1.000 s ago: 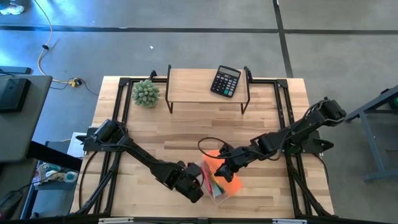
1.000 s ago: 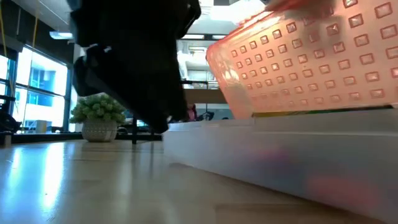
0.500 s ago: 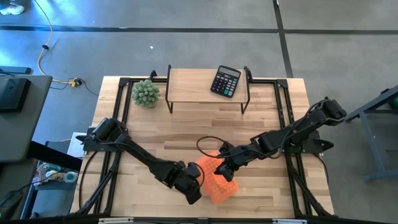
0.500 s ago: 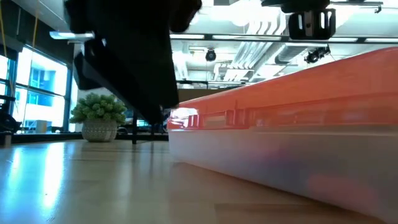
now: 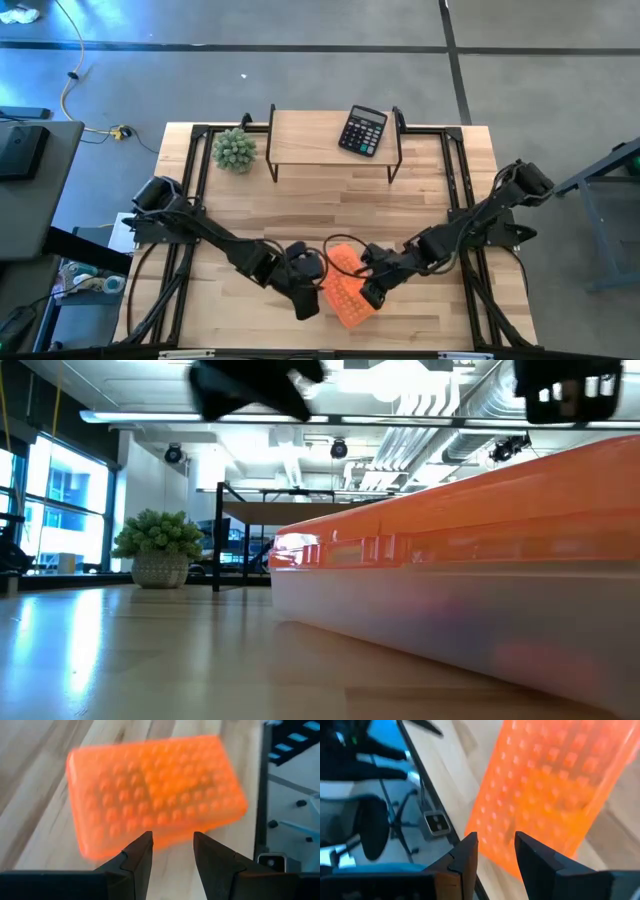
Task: Pack school essentials
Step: Close the orange supply box
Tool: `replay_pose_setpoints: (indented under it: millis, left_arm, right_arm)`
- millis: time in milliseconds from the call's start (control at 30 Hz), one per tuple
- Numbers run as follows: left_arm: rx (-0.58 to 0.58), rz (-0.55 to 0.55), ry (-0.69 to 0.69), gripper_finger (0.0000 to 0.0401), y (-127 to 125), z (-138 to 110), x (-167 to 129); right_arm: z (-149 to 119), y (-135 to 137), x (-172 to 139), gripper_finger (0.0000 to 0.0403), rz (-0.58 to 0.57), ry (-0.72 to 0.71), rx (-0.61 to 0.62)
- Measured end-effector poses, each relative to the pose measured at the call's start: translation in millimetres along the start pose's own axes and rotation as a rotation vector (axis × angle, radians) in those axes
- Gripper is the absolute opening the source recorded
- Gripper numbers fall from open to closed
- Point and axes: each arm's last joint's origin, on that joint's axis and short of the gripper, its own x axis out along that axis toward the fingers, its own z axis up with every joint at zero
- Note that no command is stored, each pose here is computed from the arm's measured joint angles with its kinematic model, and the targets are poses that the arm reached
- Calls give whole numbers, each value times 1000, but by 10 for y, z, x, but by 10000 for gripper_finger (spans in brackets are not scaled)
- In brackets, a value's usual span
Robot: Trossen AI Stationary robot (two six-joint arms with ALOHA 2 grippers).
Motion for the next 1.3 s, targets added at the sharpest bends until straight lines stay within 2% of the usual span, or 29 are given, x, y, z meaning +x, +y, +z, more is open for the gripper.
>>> replay_pose_setpoints:
  millis: [167,433,533,767,1067,1300]
  left_arm:
    - [88,-38,-22,133,69,122,119]
    - [98,-42,13,133,351,321,272]
    - [104,-36,16,133,461,395,302]
    - [98,-26,21,133,655,518,349]
    - [106,-62,62,133,625,459,421]
    - [83,-61,139,133,611,317,670]
  right_arm:
    - [-103,-3,160,122,-11,90,-32]
    - [-238,13,335,122,58,294,-151]
    - [-268,38,419,122,94,313,-182]
    - [-405,24,617,122,74,361,-164]
    - [-567,-17,802,122,7,364,-113]
    - [-540,-87,809,122,-83,321,-49]
